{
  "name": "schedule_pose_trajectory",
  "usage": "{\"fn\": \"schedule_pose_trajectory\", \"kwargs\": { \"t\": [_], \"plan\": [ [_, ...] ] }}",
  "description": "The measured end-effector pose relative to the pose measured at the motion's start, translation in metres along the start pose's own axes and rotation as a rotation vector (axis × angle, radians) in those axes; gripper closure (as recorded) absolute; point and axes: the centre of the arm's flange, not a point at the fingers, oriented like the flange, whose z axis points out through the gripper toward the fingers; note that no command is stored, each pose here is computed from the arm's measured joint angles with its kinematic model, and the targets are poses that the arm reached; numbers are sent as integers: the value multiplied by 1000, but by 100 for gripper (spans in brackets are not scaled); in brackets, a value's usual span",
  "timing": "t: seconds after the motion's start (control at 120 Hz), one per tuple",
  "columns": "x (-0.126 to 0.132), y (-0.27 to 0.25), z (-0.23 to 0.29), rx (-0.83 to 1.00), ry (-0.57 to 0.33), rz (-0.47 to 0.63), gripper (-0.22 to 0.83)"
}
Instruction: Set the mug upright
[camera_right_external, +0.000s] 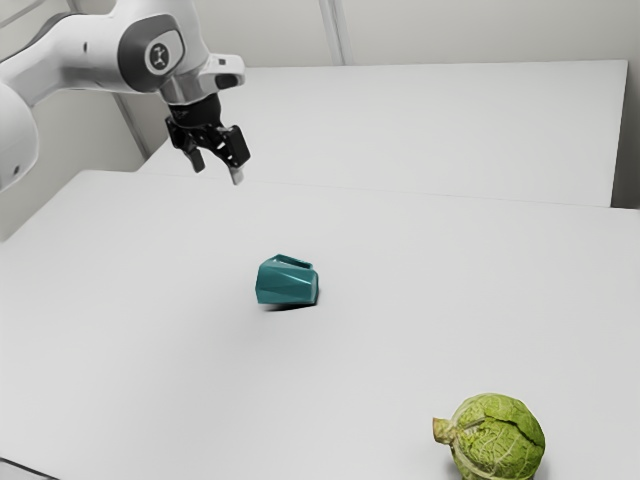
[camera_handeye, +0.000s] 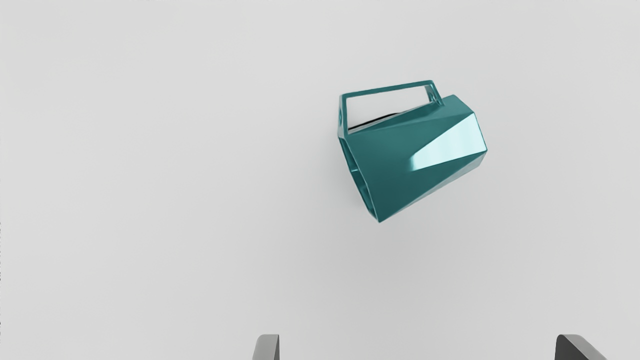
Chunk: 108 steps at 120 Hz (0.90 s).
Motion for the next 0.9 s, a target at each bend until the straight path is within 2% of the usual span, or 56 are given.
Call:
{"fn": "schedule_pose_trajectory", "kwargs": {
  "t": [0.133,0.233,0.433,0.55,0.633,0.8,0.9],
  "plan": [
    [-6,-11,-1,3,5,-29,0],
    [-22,-25,15,-15,-5,-65,0],
    [-73,-69,62,-121,40,-197,0],
    [-119,-99,79,-188,120,-287,0],
    [-139,-121,95,-253,171,-350,0],
    [-135,-148,145,-393,268,-431,0],
    [-129,-153,163,-460,337,-438,0]
  ]
}}
